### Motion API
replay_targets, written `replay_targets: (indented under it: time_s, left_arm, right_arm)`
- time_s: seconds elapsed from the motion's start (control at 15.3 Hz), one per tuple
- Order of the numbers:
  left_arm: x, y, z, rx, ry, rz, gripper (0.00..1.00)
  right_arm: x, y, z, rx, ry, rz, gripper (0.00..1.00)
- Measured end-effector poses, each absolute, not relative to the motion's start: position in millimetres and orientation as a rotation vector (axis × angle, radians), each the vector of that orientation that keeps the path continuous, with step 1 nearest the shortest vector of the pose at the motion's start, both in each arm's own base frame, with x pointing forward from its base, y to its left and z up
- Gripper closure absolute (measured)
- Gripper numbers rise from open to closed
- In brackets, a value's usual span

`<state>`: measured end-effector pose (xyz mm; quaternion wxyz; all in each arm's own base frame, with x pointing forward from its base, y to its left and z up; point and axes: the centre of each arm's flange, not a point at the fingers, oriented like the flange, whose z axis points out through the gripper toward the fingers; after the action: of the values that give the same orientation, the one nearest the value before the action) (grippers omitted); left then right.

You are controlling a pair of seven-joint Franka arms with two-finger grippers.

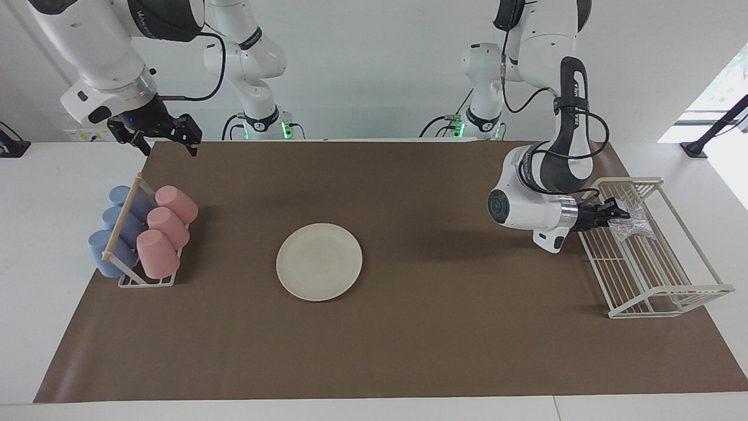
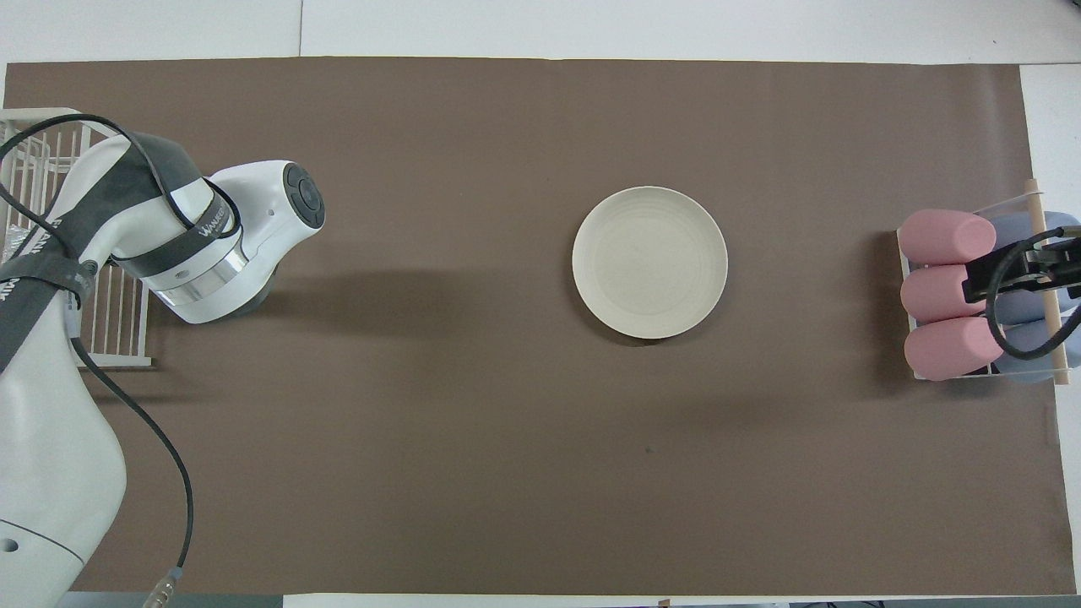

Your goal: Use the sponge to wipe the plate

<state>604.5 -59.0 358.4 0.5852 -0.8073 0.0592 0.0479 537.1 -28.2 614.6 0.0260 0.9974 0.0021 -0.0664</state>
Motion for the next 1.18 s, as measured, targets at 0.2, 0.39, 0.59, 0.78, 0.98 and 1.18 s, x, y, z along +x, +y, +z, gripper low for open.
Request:
replay_targets:
  time_s: [0.2, 0.39, 0.59, 0.78, 0.98, 1.18]
  left_arm:
    - [604.3, -59.3, 358.1, -1.887, 0.138, 0.113, 0.04]
    - [604.6, -60.2, 360.4, -1.905, 0.128, 0.115, 0.00]
    - [609.3, -65.0, 388.9, -2.057, 0.090, 0.144, 0.00]
    - [612.5, -48.6, 469.7, -2.296, 0.048, 0.148, 0.00]
    - [597.6, -37.2, 532.4, -2.444, 0.005, 0.096, 0.00]
    - [574.5, -23.5, 581.4, -2.670, -0.111, 0.055, 0.00]
  right_arm:
    - [537.1, -28.2, 614.9, 3.083, 0.007, -0.204, 0.00]
    - [536.7, -28.2, 615.7, 3.083, 0.007, -0.202, 0.00]
    - [536.5, -28.2, 615.9, 3.083, 0.006, -0.201, 0.00]
    - [536.5, -28.2, 615.7, 3.083, 0.006, -0.202, 0.00]
    - [536.4, -28.2, 615.6, 3.083, 0.007, -0.203, 0.00]
    - [536.4, -28.2, 615.5, 3.083, 0.007, -0.203, 0.00]
